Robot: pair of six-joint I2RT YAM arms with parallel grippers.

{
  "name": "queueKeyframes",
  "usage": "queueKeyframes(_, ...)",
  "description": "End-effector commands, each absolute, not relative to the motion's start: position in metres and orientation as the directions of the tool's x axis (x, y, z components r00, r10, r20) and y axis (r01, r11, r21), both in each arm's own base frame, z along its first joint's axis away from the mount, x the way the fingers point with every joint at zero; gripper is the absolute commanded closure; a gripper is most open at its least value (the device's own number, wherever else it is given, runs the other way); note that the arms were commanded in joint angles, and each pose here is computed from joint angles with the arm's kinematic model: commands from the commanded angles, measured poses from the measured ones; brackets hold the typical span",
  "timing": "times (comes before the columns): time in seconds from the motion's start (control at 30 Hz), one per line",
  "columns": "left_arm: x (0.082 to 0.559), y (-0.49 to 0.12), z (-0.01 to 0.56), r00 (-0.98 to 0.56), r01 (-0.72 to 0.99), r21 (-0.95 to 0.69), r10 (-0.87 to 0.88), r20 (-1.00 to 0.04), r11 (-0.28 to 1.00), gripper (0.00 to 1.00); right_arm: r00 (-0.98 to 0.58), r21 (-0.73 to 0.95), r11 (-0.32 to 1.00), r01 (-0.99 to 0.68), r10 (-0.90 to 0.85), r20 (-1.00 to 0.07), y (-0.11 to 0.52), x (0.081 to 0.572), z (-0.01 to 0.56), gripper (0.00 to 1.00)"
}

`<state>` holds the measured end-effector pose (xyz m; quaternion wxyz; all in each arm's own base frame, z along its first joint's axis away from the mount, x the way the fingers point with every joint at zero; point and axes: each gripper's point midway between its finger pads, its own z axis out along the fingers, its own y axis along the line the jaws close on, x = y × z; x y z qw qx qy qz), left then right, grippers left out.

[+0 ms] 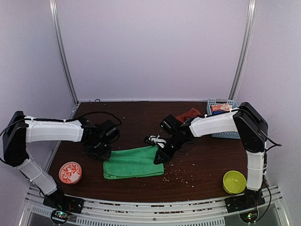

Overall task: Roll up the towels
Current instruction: Smooth out the towel at the center of the board.

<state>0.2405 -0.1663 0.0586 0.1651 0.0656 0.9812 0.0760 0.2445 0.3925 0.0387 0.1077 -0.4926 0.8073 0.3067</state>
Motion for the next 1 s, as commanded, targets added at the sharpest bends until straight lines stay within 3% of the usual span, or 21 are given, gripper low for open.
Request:
queueKeyframes(0.0, 0.241, -0.151, 0.062, -0.941, 0.067, 0.215, 0.133, -0.311, 0.974, 0.64, -0.501, 0.405, 0.330, -0.853, -0.737, -0.454, 0.389, 0.241, 0.031, 0.83)
queueKeyframes(0.07, 0.243, -0.154, 0.070, -0.934, 0.063, 0.193, 0.126, -0.333, 0.979, 0.57, -0.499, 0.401, 0.329, -0.855, -0.736, -0.458, 0.389, 0.242, 0.033, 0.83)
queueKeyframes(0.2, 0.250, -0.171, 0.095, -0.911, 0.093, 0.111, 0.130, -0.392, 0.989, 0.56, -0.481, 0.394, 0.310, -0.865, -0.732, -0.481, 0.392, 0.242, 0.050, 0.83)
queueKeyframes(0.37, 0.248, -0.201, 0.100, -0.904, 0.194, -0.019, 0.171, -0.391, 0.981, 0.71, -0.436, 0.335, 0.290, -0.897, -0.712, -0.551, 0.396, 0.252, 0.090, 0.82)
queueKeyframes(0.57, 0.259, -0.206, 0.080, -0.905, 0.204, 0.017, 0.195, -0.378, 0.979, 0.91, -0.434, 0.282, 0.330, -0.901, -0.711, -0.553, 0.402, 0.275, 0.091, 0.81)
queueKeyframes(0.97, 0.285, -0.166, 0.029, -0.914, 0.039, 0.117, 0.082, -0.396, 0.992, 0.98, -0.556, 0.216, 0.521, -0.826, -0.692, -0.460, 0.397, 0.331, 0.029, 0.82)
